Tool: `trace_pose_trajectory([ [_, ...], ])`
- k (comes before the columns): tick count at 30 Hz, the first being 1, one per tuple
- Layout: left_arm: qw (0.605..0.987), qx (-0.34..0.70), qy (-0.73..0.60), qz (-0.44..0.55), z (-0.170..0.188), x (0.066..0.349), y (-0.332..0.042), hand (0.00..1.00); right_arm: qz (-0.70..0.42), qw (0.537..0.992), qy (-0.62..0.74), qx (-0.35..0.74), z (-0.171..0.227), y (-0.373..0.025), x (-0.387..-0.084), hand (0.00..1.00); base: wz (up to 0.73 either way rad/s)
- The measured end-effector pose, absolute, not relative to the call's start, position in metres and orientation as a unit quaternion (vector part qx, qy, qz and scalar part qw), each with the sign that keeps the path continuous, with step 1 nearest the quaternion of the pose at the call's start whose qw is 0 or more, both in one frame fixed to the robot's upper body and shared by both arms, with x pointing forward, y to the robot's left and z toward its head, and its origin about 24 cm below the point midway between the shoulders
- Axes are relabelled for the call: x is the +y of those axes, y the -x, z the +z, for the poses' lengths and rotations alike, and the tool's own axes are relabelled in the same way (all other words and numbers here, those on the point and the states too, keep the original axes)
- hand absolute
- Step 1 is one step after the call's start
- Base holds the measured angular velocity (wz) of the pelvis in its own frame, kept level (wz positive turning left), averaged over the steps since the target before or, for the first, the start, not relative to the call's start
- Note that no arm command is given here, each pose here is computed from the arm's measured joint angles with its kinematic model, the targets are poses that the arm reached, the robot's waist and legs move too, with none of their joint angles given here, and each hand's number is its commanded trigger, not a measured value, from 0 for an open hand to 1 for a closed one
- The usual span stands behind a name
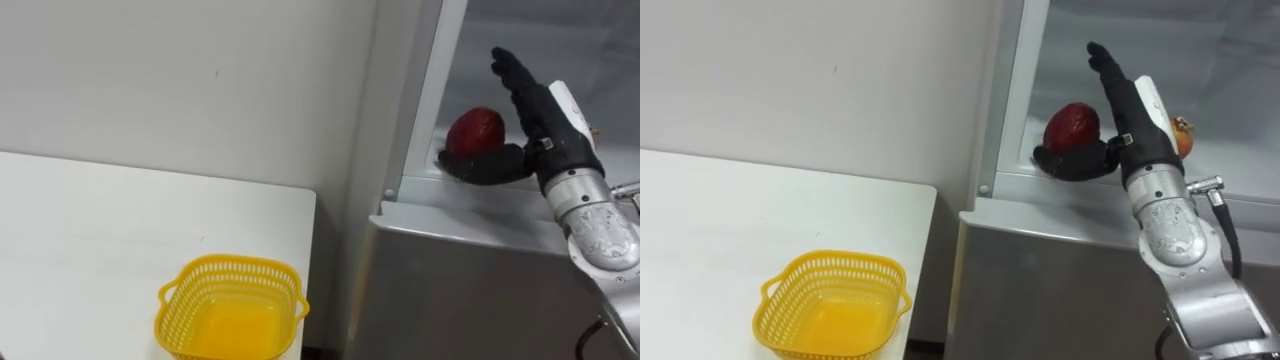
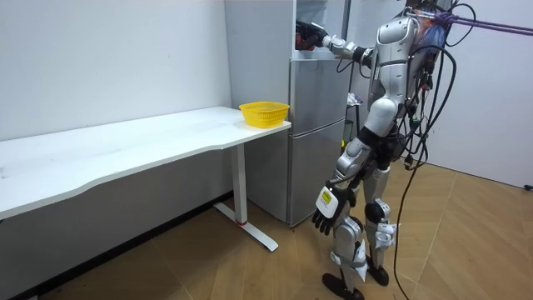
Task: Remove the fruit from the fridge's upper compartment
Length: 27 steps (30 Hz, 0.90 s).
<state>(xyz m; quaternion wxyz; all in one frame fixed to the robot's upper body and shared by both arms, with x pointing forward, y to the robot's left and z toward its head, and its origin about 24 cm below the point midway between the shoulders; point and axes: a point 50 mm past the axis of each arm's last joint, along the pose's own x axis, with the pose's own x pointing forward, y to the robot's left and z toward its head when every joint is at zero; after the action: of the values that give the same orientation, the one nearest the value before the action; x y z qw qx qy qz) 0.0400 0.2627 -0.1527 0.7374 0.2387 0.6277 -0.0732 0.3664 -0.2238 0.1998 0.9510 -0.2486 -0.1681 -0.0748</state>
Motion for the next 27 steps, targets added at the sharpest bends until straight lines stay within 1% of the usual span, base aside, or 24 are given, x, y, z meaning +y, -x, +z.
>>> trace_pose_trajectory([
  [7,0.726,0.643,-0.235,-0.070,-0.154,0.264,-0.034,0.00,-0.067,0.960,0.228,-0.152,0.203,-0.374,-0.226,0.00,0.01],
  [11,0.723,0.647,-0.234,-0.067,-0.154,0.264,-0.033,0.00,-0.053,0.972,0.191,-0.128,0.205,-0.382,-0.229,0.00,0.00],
  [18,0.730,0.638,-0.237,-0.062,-0.153,0.262,-0.048,0.00,-0.014,0.983,0.152,-0.098,0.205,-0.384,-0.235,0.00,0.00],
  [27,0.729,0.640,-0.237,-0.060,-0.153,0.262,-0.055,0.00,0.021,0.990,0.122,-0.069,0.199,-0.384,-0.243,0.00,0.00],
])
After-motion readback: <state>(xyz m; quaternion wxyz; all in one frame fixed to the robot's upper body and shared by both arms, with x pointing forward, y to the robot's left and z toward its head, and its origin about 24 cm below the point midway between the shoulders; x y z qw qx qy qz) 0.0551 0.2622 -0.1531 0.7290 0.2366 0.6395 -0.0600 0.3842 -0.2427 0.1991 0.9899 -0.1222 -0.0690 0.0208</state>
